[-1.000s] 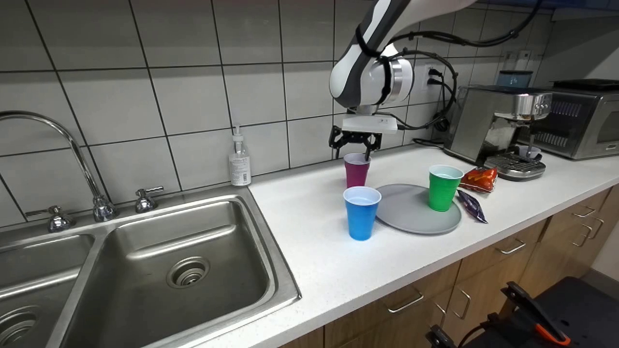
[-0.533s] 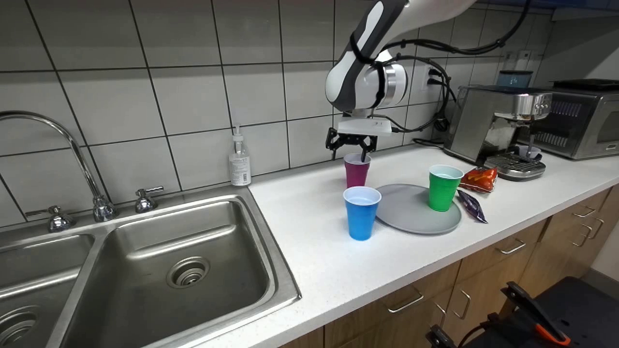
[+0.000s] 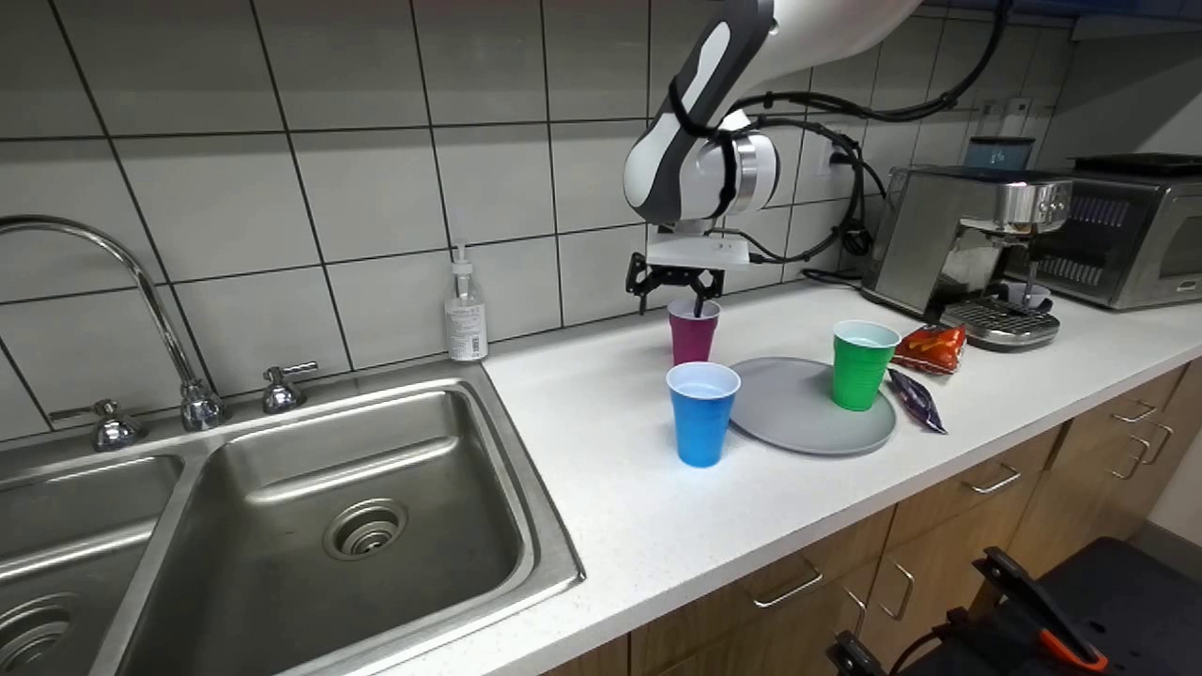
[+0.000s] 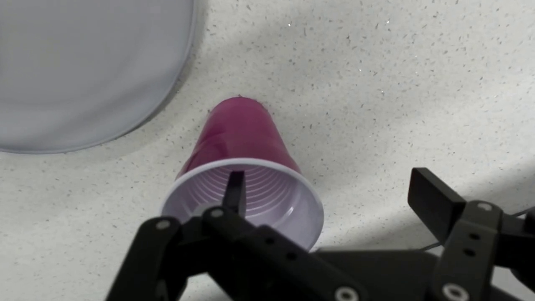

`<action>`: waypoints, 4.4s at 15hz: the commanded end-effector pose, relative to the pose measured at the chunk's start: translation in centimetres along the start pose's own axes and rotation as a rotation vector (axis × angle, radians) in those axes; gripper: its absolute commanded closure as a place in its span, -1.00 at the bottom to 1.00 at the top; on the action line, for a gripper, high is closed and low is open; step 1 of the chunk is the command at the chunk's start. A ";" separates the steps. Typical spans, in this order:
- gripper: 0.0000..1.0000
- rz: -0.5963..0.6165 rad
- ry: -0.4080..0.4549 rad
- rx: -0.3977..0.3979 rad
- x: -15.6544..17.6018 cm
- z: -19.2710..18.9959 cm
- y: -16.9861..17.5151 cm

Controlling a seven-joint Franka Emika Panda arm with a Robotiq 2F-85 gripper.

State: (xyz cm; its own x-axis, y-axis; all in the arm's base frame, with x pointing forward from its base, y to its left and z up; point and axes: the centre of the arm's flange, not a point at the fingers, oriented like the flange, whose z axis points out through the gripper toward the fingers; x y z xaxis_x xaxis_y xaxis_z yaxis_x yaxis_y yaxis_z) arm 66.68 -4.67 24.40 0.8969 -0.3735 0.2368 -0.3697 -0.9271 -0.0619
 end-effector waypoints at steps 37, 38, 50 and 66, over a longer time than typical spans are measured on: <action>0.97 0.016 0.045 0.007 0.4 -4.2 1.0; 0.97 0.017 0.047 0.008 0.2 -4.6 1.2; 0.97 0.046 0.034 -0.009 -3.0 -7.5 4.8; 0.97 0.066 -0.019 -0.071 -5.1 -6.2 8.5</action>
State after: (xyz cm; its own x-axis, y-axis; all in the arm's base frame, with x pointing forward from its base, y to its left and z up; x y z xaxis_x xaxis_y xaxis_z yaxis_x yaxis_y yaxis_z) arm 58.47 -10.25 28.12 0.8755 -0.4344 0.2117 -0.4405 -0.8975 -0.0202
